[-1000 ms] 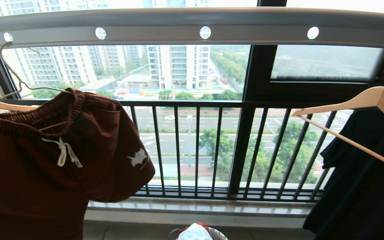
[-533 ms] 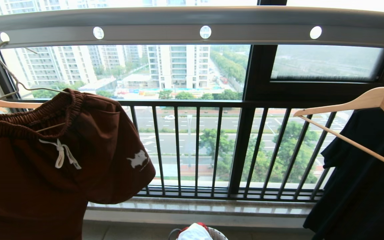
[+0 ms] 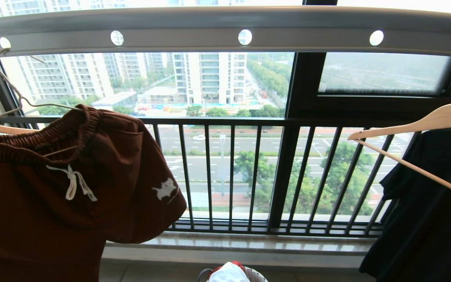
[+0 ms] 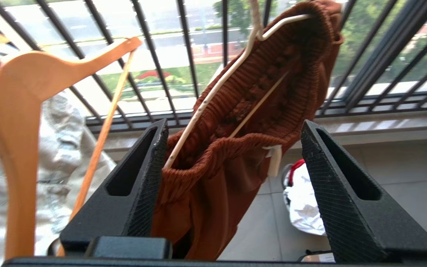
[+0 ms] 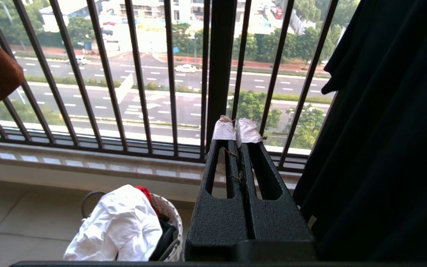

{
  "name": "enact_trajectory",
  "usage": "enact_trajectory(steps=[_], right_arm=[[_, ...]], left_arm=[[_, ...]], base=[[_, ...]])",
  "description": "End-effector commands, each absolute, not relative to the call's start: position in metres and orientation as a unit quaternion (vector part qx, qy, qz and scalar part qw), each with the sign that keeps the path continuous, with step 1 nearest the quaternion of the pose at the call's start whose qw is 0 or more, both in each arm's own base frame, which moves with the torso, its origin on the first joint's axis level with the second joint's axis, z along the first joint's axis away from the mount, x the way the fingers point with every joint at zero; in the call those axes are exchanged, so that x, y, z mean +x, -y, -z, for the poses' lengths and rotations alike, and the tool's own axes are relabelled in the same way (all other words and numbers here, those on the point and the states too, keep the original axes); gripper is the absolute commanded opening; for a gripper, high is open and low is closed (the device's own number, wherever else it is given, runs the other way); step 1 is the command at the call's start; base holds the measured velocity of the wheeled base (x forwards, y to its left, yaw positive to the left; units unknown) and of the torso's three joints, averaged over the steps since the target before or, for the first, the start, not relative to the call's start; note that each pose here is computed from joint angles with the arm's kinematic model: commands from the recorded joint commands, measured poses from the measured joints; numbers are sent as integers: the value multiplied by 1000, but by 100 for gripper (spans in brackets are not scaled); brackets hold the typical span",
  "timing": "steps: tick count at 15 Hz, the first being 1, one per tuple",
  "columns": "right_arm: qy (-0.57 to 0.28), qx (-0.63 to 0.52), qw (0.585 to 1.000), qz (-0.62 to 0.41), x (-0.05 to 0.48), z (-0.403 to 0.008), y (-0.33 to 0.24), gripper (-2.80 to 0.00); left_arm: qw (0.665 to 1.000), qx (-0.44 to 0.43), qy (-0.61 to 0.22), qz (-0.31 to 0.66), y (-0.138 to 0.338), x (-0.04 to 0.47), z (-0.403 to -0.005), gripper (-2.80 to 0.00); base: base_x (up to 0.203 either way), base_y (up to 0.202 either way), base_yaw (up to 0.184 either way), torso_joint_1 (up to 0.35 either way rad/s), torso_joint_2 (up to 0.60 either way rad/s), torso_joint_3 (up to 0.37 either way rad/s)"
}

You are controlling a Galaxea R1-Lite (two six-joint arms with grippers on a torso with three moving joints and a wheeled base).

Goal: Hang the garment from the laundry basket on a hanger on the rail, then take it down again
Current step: Take the clothes off the clothes rack

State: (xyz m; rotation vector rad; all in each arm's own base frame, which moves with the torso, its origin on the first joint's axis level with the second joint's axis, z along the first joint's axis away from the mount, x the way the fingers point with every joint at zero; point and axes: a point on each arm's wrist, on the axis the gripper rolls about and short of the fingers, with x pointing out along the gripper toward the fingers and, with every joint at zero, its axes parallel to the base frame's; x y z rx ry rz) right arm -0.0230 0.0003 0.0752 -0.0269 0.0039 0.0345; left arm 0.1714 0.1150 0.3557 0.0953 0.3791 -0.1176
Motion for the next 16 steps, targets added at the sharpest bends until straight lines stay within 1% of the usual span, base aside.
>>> enact_trajectory(steps=[1,4,7,9,13,16], right_arm=[[-3,-14,1000,-18,-23,-75,0,-280],[-3,-14,1000,-18,-23,-75,0,-280],[-3,-14,1000,-18,-23,-75,0,-280],[-3,-14,1000,-18,-23,-75,0,-280],[-2,-14,1000,-18,-23,-75,0,-280],[-2,-14,1000,-18,-23,-75,0,-280]], left_arm=[[976,21,-182,119,-129,192,-346,0],[972,21,-158,173,-139,207,-346,0],[964,36,-150,217,-155,230,-332,0],[959,30,-144,242,-162,242,-325,0],[943,7,-119,310,-154,251,-321,0],[936,3,-124,329,-145,259,-318,0]], base=[[0,0,0,0,0,0],[0,0,0,0,0,0],[0,0,0,0,0,0],[0,0,0,0,0,0],[0,0,0,0,0,0],[0,0,0,0,0,0]])
